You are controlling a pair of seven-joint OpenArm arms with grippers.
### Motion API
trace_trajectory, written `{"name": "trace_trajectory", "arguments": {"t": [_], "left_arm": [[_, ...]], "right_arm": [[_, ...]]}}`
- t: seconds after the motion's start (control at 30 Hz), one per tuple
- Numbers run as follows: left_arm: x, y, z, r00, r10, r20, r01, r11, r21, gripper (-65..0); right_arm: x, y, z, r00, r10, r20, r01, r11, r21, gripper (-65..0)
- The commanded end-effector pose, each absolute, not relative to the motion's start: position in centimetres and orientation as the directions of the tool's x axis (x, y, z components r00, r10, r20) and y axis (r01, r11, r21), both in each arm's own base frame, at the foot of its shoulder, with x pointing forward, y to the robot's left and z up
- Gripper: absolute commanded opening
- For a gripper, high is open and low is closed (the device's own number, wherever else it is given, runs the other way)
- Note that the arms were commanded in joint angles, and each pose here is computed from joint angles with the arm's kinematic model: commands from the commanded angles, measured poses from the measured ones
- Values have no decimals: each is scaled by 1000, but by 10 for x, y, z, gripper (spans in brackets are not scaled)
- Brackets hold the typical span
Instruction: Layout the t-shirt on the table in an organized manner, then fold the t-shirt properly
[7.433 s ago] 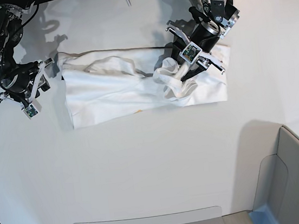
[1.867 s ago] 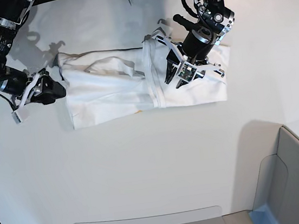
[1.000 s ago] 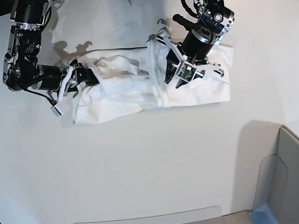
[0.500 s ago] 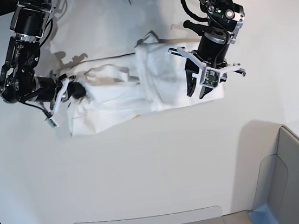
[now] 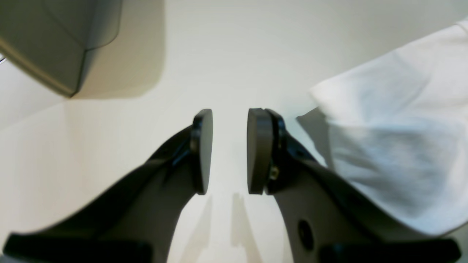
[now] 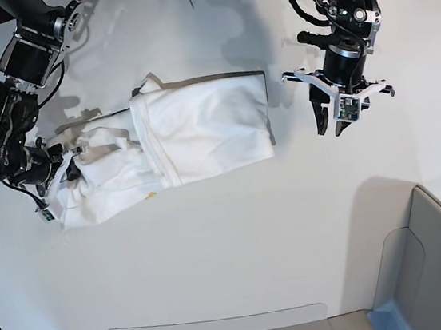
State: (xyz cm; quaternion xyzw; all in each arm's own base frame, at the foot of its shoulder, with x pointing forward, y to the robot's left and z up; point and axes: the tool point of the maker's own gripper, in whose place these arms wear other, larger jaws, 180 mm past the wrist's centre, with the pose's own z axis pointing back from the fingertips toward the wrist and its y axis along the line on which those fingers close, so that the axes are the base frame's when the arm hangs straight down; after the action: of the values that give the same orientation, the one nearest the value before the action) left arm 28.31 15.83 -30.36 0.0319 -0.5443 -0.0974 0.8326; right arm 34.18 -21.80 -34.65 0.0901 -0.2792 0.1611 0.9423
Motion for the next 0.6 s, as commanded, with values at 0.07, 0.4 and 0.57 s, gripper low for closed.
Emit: {"name": "trace_trajectory", "arguments": {"t": [0.07, 0.4, 0.57], "left_arm": [[285, 164, -295, 355, -180, 918, 104, 983, 152, -476], [280, 177, -305, 389, -168, 906, 74, 986, 151, -476], [279, 176, -313, 406, -160, 900, 78, 987, 141, -476]], "right_arm": [[356, -189, -301, 656, 336, 676, -440, 898, -18, -650], [334, -99, -252, 402, 548, 734, -638, 742, -205, -650], [324, -65, -244, 306, 609, 731, -714, 655, -247, -650]]}}
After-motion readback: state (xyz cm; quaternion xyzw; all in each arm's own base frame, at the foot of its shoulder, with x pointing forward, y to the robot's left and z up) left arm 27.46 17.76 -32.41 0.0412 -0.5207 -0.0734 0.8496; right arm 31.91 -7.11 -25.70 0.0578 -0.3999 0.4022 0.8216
